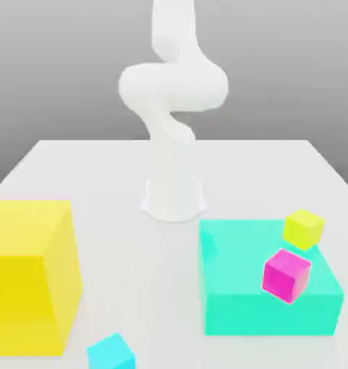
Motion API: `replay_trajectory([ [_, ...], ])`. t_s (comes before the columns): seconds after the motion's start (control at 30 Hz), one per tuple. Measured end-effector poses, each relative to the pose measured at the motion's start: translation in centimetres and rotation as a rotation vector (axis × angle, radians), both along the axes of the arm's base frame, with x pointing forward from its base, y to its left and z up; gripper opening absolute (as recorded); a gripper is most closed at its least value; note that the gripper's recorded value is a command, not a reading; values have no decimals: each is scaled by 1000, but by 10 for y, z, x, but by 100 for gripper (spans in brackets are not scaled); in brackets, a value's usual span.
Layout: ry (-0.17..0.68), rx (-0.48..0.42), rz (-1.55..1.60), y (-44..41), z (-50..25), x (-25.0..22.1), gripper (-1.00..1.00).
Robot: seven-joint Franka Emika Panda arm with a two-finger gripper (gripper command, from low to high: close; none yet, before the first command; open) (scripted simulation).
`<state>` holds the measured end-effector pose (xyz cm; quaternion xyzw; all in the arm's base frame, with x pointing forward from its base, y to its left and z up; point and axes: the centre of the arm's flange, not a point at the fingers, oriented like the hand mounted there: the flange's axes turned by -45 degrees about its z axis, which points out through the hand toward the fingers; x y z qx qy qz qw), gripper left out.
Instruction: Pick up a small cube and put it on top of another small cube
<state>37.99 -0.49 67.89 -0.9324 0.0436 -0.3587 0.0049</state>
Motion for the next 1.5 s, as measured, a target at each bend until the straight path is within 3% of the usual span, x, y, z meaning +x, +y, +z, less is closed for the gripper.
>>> replay_trajectory([
  [0.23,181,91,-195,-22,-105,79,0],
  [0.5,375,188,-422,-52,-243,130,0],
  [0.9,656,324,-779,-89,-463,127,0],
  [1.03,677,333,-807,-91,-522,125,0],
  [1.07,677,333,-807,-91,-535,124,-100],
  [1.3,676,334,-808,-91,-539,124,-100],
  [1.5,685,316,-732,-66,-466,126,-100],
])
